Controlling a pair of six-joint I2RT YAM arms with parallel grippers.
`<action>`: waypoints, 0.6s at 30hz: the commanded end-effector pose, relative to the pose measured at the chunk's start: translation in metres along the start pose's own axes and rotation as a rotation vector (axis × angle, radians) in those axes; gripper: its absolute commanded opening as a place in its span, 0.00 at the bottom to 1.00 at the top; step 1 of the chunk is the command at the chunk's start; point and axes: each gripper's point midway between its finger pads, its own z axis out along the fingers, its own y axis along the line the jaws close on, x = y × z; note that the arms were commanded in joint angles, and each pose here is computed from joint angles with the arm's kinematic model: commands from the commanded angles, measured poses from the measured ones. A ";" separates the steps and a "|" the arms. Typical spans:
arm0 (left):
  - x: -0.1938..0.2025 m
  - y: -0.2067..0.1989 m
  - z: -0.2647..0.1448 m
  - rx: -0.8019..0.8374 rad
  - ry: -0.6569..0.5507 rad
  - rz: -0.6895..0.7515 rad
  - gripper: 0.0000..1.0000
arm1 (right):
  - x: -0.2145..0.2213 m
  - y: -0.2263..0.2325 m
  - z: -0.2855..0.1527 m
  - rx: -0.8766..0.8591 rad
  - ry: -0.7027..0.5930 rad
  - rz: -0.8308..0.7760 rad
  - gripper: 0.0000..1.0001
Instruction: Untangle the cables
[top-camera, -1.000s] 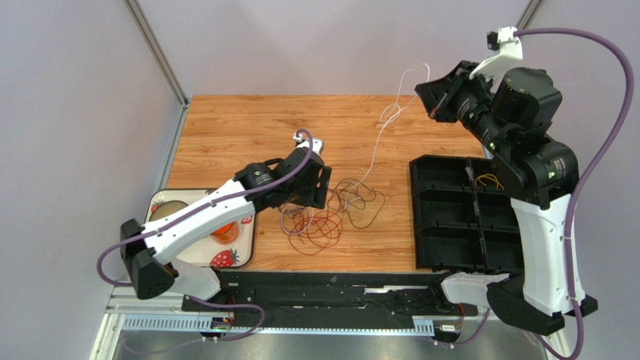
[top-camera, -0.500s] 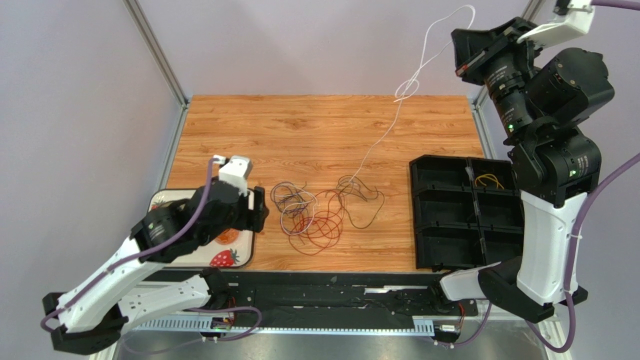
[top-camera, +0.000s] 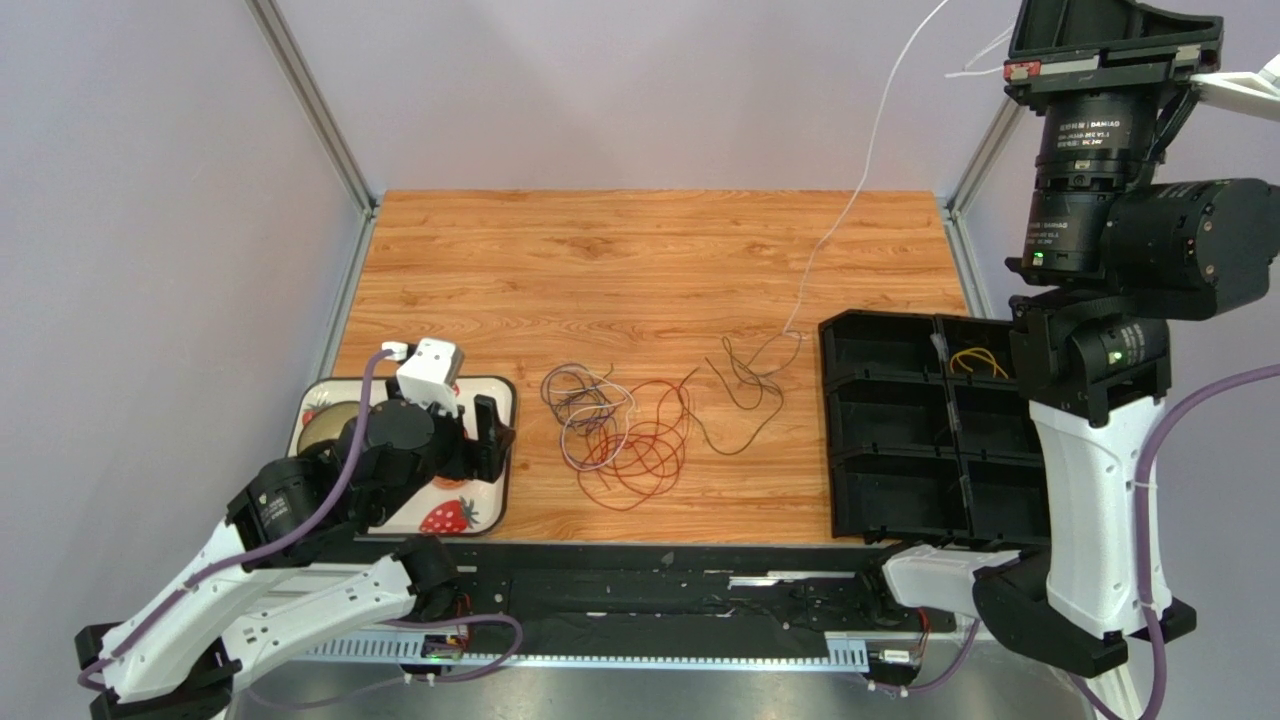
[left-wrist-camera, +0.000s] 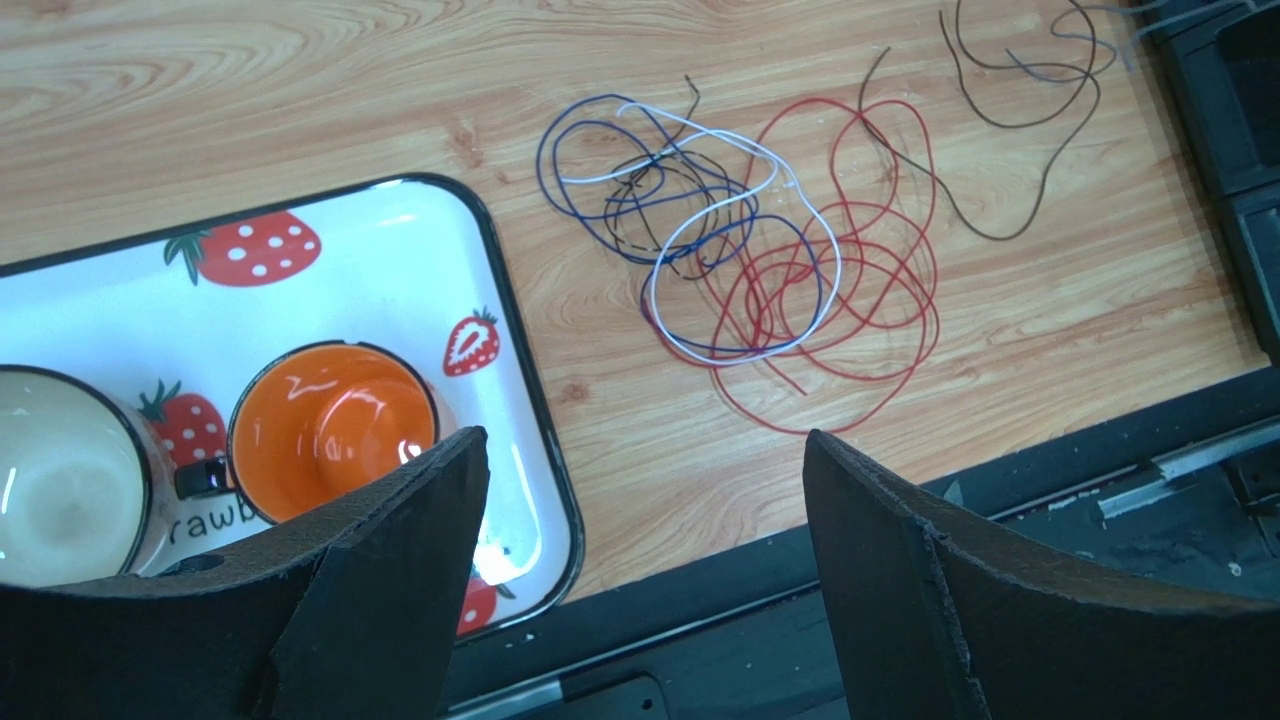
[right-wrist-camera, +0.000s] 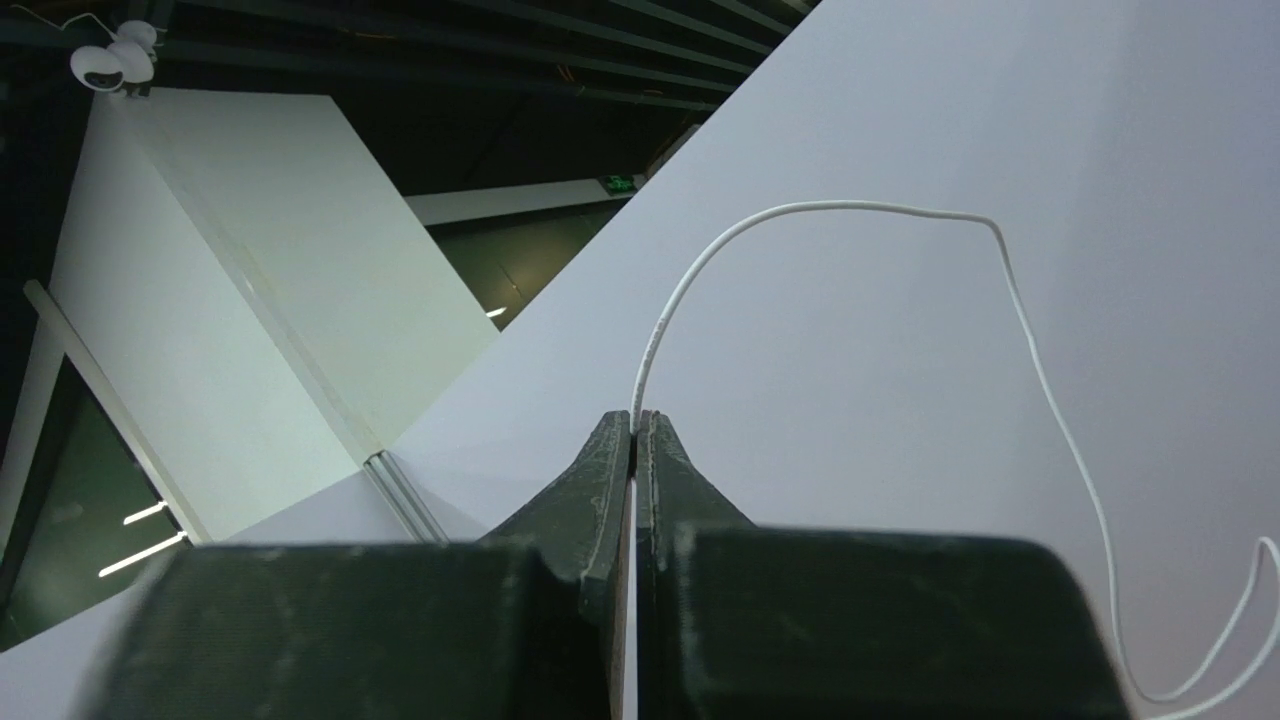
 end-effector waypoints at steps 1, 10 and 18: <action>-0.004 -0.002 0.007 -0.013 -0.005 0.023 0.85 | -0.031 0.015 -0.008 -0.093 -0.140 0.022 0.00; -0.006 -0.026 0.014 0.081 0.011 0.015 0.84 | -0.053 0.054 0.003 -0.185 -0.135 0.216 0.00; -0.037 -0.128 0.063 0.354 0.036 -0.042 0.75 | 0.024 -0.030 -0.044 0.061 0.119 0.075 0.00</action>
